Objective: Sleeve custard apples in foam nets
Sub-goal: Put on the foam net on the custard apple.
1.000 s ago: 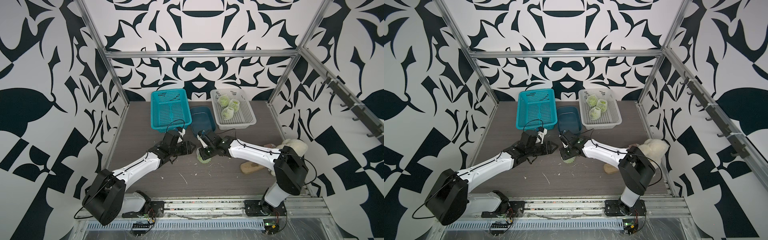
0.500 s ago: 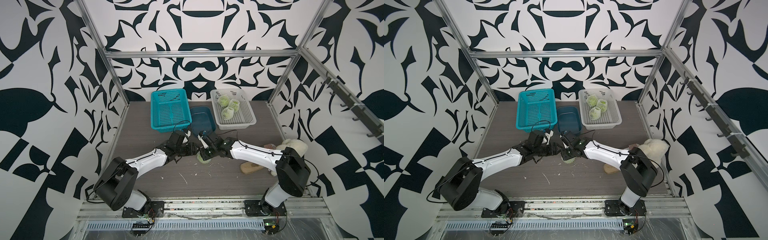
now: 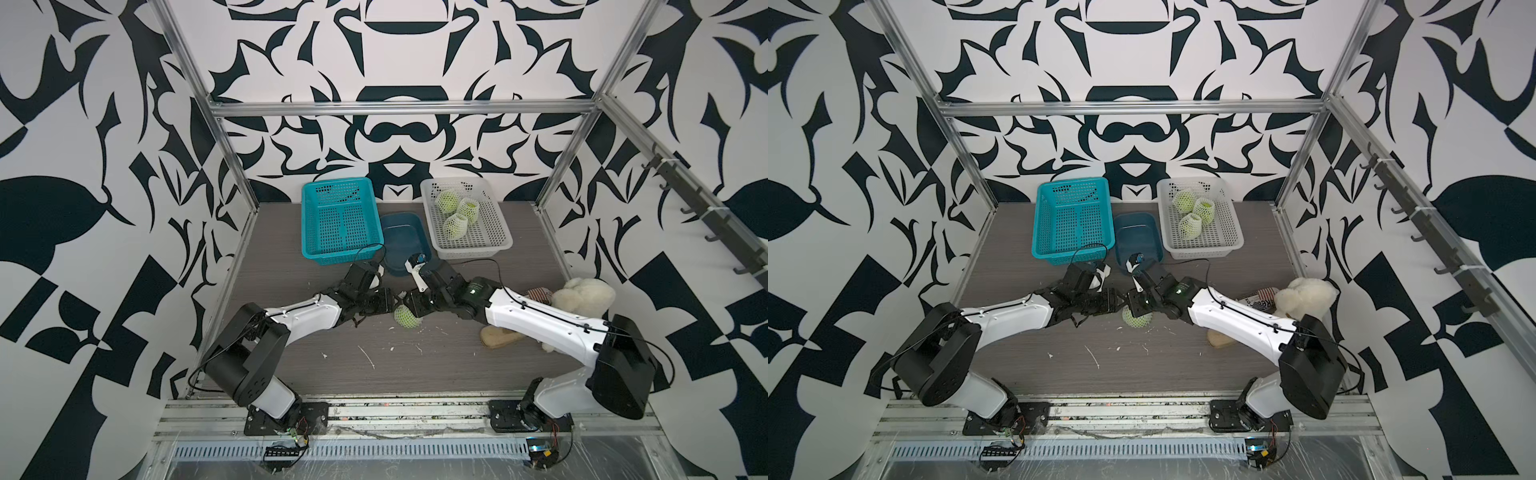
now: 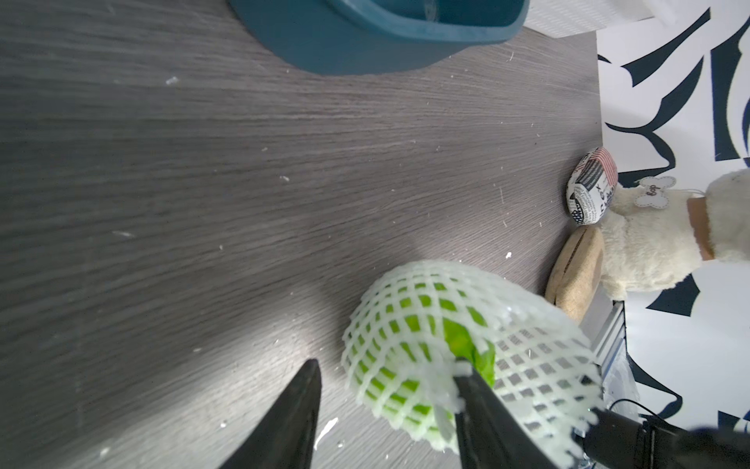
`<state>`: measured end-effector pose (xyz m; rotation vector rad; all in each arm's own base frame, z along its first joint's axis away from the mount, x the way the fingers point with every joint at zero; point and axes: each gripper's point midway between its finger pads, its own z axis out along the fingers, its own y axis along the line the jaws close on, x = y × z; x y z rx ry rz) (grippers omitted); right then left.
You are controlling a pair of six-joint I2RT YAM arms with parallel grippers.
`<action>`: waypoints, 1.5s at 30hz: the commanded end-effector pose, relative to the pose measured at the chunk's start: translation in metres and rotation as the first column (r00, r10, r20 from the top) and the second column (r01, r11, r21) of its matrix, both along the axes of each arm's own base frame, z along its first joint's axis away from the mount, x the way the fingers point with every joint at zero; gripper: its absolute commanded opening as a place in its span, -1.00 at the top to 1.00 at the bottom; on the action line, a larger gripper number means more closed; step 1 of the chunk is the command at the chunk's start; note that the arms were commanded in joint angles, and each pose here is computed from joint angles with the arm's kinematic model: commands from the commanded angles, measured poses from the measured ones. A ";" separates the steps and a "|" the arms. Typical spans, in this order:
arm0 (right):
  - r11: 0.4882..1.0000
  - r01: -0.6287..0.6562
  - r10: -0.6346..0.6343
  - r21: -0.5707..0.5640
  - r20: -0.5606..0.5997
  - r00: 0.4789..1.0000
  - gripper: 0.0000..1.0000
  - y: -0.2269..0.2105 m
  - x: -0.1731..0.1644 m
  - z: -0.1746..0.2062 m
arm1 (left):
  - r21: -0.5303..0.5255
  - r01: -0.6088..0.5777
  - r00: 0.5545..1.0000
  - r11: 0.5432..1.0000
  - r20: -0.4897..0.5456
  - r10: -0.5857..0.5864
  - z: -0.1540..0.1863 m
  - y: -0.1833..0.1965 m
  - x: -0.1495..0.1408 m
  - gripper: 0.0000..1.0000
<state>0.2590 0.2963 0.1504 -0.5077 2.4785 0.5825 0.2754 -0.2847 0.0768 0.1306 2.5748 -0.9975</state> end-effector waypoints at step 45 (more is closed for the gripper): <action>0.987 0.100 -0.105 -0.129 -0.039 0.994 -0.99 -0.006 0.010 -0.053 | 0.020 -0.235 0.966 0.972 0.113 0.232 0.041 0.067 0.022 -0.19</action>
